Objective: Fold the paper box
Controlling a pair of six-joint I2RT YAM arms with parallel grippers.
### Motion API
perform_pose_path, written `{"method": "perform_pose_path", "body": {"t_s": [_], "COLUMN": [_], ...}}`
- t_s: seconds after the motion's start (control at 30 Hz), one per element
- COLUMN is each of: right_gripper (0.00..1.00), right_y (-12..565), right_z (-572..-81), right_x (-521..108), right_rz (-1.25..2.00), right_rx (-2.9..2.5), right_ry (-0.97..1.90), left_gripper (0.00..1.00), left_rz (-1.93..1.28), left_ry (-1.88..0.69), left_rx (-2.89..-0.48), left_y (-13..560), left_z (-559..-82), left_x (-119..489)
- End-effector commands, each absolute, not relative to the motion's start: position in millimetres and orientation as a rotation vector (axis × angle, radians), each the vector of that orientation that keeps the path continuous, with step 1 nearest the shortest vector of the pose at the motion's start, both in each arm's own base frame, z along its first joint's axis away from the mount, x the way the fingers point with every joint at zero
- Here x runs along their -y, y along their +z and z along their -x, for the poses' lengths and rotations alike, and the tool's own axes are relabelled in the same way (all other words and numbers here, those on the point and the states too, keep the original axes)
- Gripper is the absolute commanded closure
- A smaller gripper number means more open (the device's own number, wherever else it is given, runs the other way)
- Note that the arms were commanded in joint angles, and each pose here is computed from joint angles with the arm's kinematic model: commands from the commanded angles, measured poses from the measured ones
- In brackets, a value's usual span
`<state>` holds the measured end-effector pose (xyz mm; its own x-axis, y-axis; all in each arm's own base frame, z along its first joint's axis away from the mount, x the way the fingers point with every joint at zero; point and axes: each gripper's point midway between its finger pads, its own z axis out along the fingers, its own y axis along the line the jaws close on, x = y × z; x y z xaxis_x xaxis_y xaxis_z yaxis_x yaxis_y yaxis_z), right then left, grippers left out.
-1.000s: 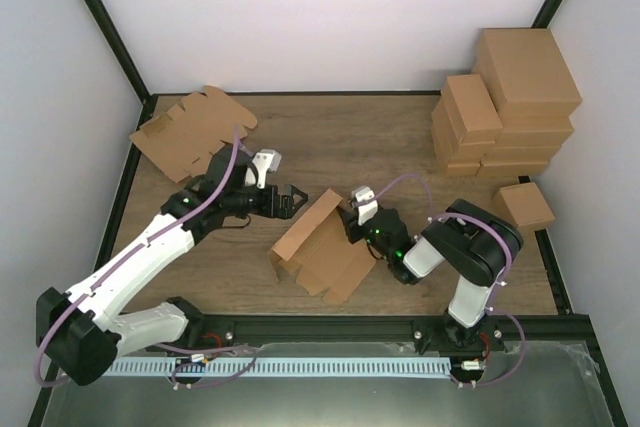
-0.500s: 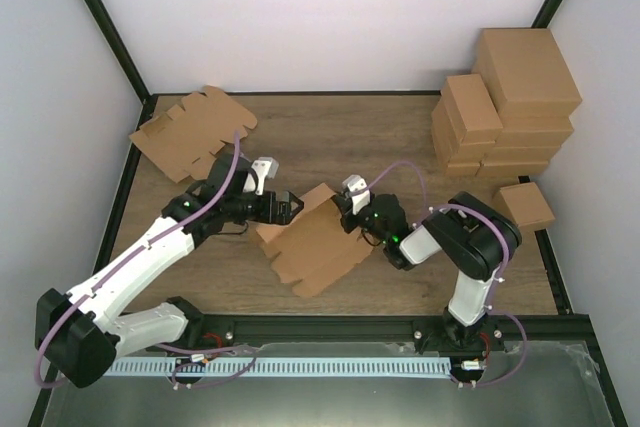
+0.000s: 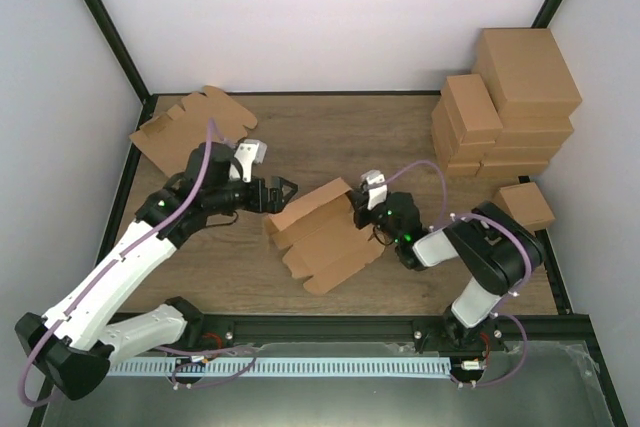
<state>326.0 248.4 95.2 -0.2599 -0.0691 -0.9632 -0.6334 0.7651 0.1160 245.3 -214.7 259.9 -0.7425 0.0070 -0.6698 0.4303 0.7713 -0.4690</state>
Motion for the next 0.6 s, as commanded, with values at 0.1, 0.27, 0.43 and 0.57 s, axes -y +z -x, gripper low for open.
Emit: {"method": "perform_pose_path", "body": {"t_s": [0.1, 0.27, 0.43, 0.57], "right_gripper": [0.99, 0.99, 0.99, 0.99], "right_y": [113, 117, 134, 154], "right_z": [-343, -349, -355, -358], "right_x": [-203, -176, -165, -161], "right_rz": [0.105, -0.236, -0.403, -0.434], "right_rx": [-1.874, -1.879, -1.811, -1.738], "right_ry": [0.780, 0.822, 0.885, 0.908], "left_gripper": [0.00, 0.00, 0.00, 0.01], "left_rz": [-0.313, -0.140, -0.030, 0.064], "left_ry": [-0.787, -0.715, -0.905, -1.059], "left_rx": [-2.200, -2.288, -2.346, -2.354], "left_y": [314, 328, 323, 296], "left_z": [-241, -244, -230, -221], "left_x": [202, 185, 198, 207]}}
